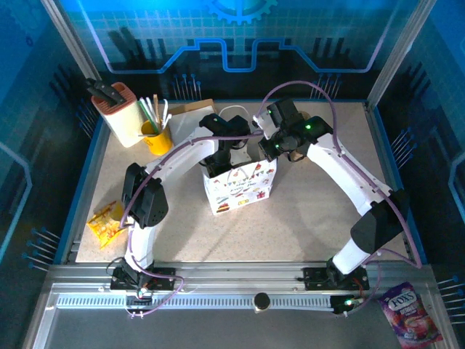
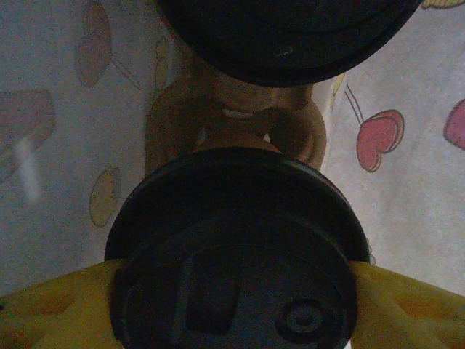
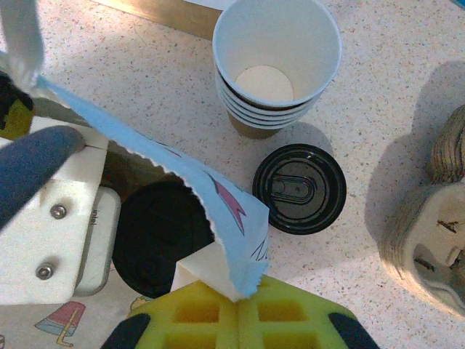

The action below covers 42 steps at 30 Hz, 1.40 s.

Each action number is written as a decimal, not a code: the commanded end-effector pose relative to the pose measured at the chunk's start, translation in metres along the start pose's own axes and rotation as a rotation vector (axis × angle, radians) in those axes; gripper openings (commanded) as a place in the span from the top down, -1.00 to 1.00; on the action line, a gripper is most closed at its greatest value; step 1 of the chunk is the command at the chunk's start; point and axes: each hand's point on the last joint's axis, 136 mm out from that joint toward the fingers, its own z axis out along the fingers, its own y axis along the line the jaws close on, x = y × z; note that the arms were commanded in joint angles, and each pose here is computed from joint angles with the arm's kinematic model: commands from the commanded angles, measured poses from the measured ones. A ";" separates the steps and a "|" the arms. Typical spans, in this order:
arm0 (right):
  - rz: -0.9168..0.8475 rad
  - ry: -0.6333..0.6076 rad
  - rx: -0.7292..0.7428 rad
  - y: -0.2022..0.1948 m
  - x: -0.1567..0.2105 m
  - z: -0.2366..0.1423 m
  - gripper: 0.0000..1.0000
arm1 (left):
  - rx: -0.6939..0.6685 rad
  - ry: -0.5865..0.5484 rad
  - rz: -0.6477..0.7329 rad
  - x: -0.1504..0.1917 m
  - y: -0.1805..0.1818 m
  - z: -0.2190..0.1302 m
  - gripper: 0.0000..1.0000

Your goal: Pack the takeout coffee

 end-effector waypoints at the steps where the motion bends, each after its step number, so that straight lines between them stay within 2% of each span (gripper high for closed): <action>1: -0.007 0.092 -0.019 0.002 0.019 0.014 0.86 | -0.002 0.012 -0.020 0.000 0.002 0.000 -0.04; 42: -0.007 0.100 -0.021 0.002 0.020 0.015 0.86 | -0.003 -0.011 -0.014 -0.004 0.000 -0.003 -0.05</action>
